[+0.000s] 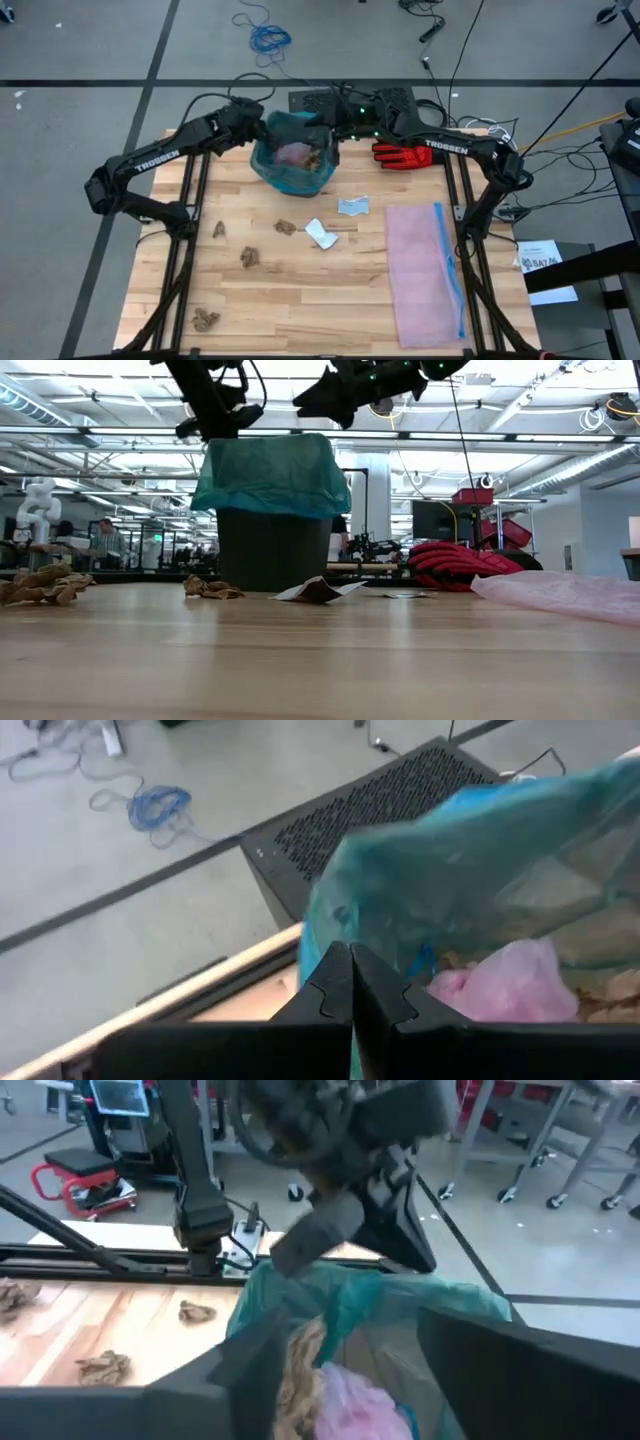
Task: Place trash/remove bag and relplace
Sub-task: Put the blue paper into the trash bin
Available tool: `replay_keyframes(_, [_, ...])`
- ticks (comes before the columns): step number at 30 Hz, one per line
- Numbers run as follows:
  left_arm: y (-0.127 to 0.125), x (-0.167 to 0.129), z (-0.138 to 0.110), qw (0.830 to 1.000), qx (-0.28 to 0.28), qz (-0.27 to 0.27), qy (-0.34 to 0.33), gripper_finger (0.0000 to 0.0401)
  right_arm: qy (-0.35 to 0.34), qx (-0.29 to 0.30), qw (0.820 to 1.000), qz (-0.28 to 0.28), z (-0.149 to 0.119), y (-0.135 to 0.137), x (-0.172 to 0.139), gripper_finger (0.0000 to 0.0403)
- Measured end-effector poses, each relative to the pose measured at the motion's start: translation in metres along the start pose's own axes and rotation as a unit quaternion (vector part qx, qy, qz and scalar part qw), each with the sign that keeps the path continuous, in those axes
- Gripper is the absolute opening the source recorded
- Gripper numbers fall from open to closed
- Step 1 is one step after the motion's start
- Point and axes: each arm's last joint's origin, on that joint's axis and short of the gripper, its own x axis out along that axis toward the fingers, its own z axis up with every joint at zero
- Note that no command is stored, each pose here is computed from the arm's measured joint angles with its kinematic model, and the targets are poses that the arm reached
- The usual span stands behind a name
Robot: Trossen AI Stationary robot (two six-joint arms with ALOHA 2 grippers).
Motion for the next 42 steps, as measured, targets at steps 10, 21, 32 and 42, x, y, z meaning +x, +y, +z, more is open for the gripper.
replay_keyframes(10, [0.010, -0.034, 0.017, 0.998, 0.049, 0.013, -0.047, 0.0000, 0.217, -0.048, 0.973, 0.054, -0.019, 0.032, -0.037, 0.0260])
replay_keyframes(21, [0.033, -0.084, 0.017, 0.992, 0.021, 0.026, -0.120, 0.0000, 0.392, 0.011, 0.915, 0.094, -0.132, 0.093, -0.030, 0.0240])
replay_keyframes(32, [0.033, -0.081, 0.014, 0.994, 0.030, 0.029, -0.100, 0.0000, 0.272, -0.027, 0.958, -0.088, -0.169, 0.138, -0.013, 0.0240])
replay_keyframes(42, [0.032, -0.079, 0.012, 0.995, 0.029, 0.030, -0.094, 0.0000, 0.310, -0.022, 0.940, -0.144, -0.205, 0.169, 0.004, 0.0240])
